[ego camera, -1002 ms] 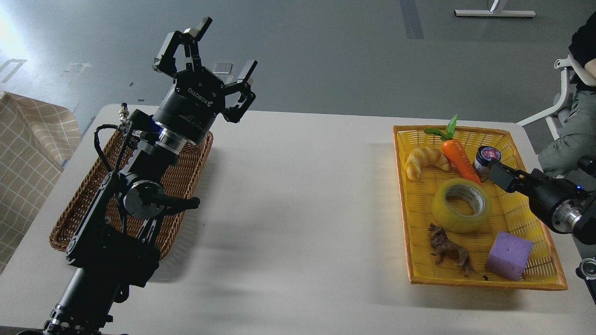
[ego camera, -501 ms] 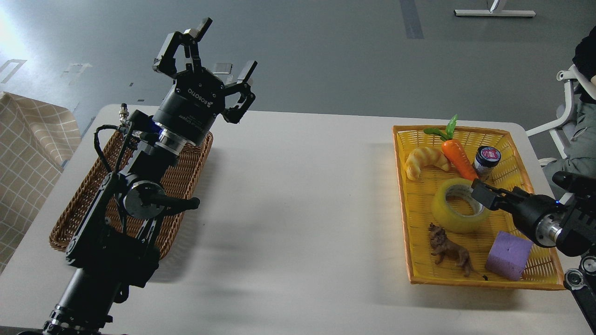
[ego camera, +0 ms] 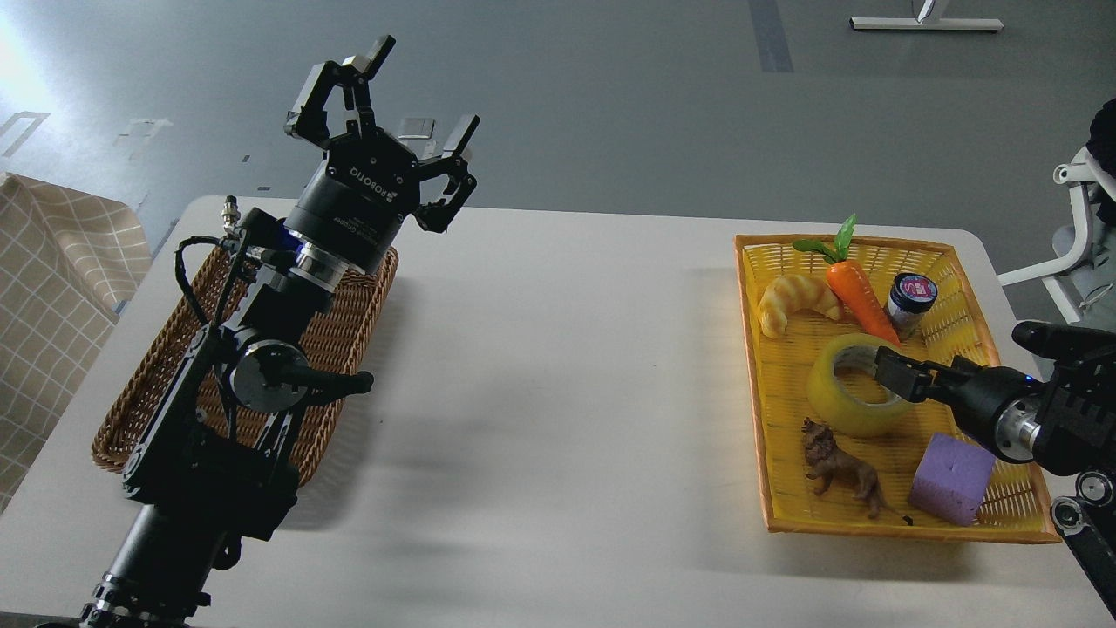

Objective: Place and transfer tape with both arms
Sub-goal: 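Lower the right gripper into the yellow tape roll's hole and grip it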

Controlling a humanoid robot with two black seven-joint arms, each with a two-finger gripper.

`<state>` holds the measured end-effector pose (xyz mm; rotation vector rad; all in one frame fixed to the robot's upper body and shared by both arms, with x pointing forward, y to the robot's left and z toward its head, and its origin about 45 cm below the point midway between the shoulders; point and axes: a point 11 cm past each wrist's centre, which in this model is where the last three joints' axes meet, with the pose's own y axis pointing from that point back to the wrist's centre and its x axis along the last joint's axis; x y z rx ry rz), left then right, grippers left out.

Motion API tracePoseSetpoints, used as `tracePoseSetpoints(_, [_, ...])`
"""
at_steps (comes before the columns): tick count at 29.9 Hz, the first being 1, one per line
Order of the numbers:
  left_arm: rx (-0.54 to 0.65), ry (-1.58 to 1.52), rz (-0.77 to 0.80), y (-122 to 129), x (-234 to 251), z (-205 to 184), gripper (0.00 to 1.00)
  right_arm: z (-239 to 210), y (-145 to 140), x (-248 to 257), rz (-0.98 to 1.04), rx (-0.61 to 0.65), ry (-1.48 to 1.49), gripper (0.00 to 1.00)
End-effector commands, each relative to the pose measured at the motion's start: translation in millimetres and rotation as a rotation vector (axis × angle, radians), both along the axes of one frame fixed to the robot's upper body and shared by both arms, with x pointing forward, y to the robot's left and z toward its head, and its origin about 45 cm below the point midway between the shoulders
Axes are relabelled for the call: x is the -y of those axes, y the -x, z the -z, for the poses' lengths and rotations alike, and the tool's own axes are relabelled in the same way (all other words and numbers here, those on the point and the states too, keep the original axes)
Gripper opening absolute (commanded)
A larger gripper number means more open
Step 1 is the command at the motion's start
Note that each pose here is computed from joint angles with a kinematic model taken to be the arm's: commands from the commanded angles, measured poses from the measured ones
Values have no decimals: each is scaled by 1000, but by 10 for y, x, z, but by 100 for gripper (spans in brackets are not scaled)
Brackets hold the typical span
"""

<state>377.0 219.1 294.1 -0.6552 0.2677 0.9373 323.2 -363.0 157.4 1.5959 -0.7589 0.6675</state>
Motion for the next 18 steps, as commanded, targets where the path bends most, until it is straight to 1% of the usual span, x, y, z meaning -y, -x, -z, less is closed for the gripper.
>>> tracePoseSetpoints(1, [1, 1, 0, 0, -4, -2, 98, 6, -18, 34, -19, -13, 29, 95])
tracePoseSetpoints(6, [2, 2, -3, -2, -14, -6, 98, -6, -27, 27, -67, -27, 63, 94])
tracePoseSetpoints(14, [2, 2, -7, -1, -30, -5, 98, 85, -5, 50, -58, -52, 65, 94])
tracePoseSetpoints(18, [3, 0, -6, 0, -32, -5, 98, 147, 14, 104, -44, -72, 71, 90])
